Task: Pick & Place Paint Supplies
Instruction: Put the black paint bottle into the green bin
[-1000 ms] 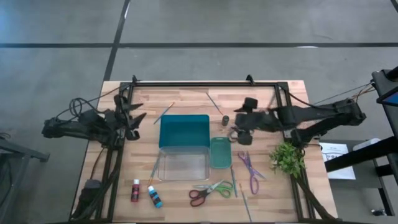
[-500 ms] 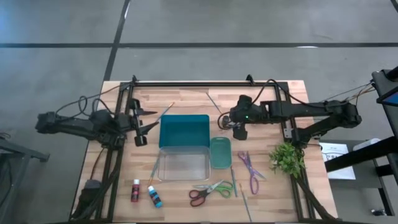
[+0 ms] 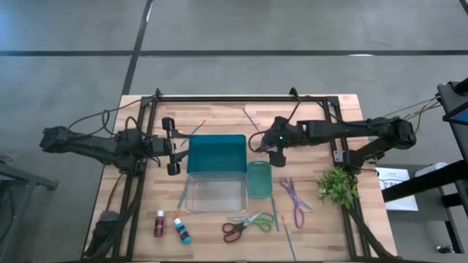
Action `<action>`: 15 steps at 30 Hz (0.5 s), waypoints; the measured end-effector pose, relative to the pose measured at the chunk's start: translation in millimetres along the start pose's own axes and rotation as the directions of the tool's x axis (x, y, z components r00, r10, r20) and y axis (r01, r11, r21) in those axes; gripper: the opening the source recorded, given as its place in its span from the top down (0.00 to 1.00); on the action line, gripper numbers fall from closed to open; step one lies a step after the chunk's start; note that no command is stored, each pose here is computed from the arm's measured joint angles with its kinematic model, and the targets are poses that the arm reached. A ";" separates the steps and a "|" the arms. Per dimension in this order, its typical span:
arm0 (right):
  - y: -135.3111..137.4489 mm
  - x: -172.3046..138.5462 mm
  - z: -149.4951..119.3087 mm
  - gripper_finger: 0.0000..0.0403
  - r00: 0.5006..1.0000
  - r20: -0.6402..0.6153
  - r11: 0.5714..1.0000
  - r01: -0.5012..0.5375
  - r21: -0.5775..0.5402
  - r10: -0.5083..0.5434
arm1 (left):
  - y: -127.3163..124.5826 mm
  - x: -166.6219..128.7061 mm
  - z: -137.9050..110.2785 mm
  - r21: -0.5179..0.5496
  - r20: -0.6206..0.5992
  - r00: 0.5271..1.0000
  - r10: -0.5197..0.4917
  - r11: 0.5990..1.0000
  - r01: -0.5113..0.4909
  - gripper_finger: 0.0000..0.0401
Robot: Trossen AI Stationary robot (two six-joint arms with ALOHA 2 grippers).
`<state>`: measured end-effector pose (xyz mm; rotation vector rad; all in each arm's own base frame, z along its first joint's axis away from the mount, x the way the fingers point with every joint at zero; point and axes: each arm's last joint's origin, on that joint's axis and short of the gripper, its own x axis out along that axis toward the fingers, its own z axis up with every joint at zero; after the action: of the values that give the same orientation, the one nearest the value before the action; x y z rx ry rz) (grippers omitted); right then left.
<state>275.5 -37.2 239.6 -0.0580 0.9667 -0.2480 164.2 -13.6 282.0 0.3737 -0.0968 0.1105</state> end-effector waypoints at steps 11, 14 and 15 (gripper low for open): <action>-18.3 15.3 2.8 0.17 1.000 -0.009 0.999 -0.001 0.041 0.001 | -0.5 0.4 -1.0 0.004 -0.007 1.000 -0.003 1.000 0.003 0.52; -27.8 19.6 2.4 0.17 1.000 -0.005 0.998 -0.019 0.065 0.019 | -0.4 0.3 -0.9 0.004 -0.006 1.000 -0.002 1.000 0.002 0.52; -30.5 21.0 2.0 0.17 1.000 -0.007 0.997 -0.024 0.070 0.025 | -0.4 0.3 -0.9 0.004 -0.006 1.000 -0.002 1.000 0.002 0.52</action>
<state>282.9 -71.9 228.6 0.0186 0.9653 -0.2595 164.6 -13.6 281.0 0.3774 -0.0899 0.1095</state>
